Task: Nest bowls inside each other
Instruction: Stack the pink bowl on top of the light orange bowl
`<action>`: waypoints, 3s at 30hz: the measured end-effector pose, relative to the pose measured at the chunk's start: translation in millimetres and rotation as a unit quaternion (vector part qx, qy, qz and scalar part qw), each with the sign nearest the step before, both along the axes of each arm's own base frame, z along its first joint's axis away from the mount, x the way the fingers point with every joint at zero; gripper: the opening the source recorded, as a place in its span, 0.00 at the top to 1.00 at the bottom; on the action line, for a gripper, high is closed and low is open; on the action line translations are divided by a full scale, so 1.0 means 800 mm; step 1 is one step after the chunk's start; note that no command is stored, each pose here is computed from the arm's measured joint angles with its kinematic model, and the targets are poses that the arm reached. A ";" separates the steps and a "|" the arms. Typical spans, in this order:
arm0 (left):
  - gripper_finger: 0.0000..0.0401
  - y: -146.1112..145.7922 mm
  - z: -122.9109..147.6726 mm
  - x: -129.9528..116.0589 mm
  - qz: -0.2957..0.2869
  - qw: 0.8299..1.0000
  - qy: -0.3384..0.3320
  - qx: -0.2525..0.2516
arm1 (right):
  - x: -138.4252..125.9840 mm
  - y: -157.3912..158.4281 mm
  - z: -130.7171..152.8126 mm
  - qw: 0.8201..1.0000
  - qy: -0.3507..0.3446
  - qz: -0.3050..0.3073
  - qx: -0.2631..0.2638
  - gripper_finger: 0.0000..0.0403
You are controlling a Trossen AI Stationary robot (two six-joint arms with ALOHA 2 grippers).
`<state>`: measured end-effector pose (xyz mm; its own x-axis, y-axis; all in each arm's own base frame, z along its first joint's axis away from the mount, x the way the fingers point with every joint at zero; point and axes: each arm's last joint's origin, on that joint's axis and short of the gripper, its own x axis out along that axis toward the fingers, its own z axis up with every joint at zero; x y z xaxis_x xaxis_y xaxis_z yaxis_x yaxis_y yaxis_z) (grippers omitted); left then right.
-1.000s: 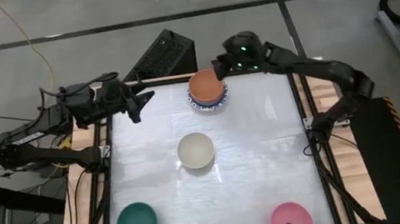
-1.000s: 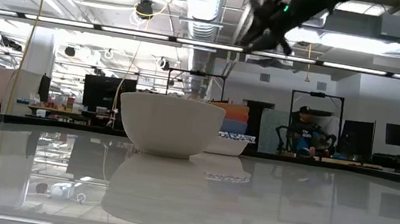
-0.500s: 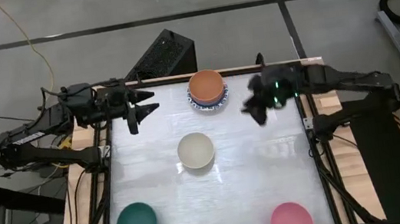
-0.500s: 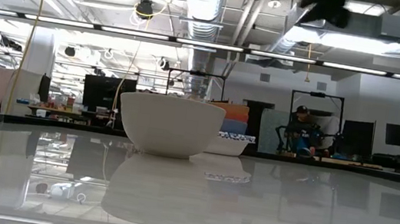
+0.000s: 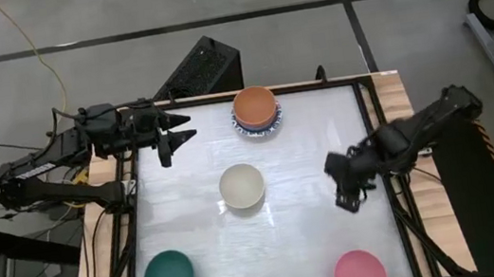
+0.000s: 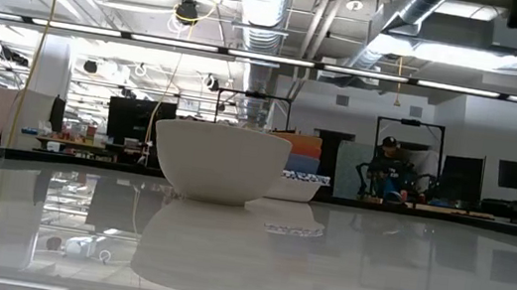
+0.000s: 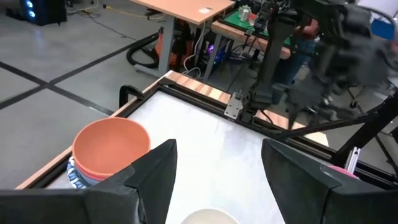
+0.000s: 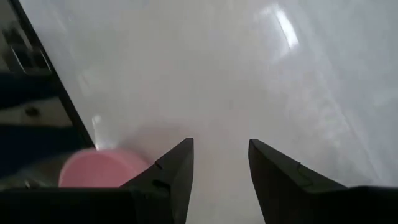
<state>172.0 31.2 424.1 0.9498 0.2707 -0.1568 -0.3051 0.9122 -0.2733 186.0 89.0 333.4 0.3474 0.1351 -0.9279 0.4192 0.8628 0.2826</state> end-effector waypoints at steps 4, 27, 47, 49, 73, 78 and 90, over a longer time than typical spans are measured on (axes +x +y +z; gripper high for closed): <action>0.44 0.000 0.000 0.000 0.000 1.000 0.000 0.000 | 0.001 0.032 -0.015 0.999 0.035 0.021 -0.006 0.57; 0.44 0.000 -0.005 -0.001 0.000 1.000 0.020 -0.003 | 0.021 0.137 -0.084 0.987 0.112 0.112 0.024 0.57; 0.44 0.000 -0.005 -0.001 0.000 1.000 0.021 -0.003 | 0.047 0.180 -0.160 0.970 0.178 0.164 0.010 0.57; 0.44 0.000 -0.005 -0.001 0.000 1.000 0.021 -0.003 | 0.048 0.182 -0.166 0.968 0.184 0.171 0.004 0.58; 0.44 0.001 -0.009 -0.002 0.025 0.999 0.040 -0.003 | 0.068 0.051 -0.144 0.985 0.161 0.062 0.005 0.99; 0.44 0.004 -0.013 -0.004 0.068 0.996 0.051 -0.009 | 0.065 -0.037 -0.113 0.987 0.135 -0.091 -0.004 0.99; 0.44 0.005 -0.013 -0.005 0.079 0.996 0.051 -0.010 | 0.048 -0.217 -0.041 0.934 -0.046 -0.354 0.026 0.99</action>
<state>168.4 35.1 413.9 0.8747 0.4114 -0.2563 -0.4713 0.8453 -0.2516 224.8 -84.3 300.7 0.4438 -0.1154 -0.8887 0.8518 0.3625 0.3783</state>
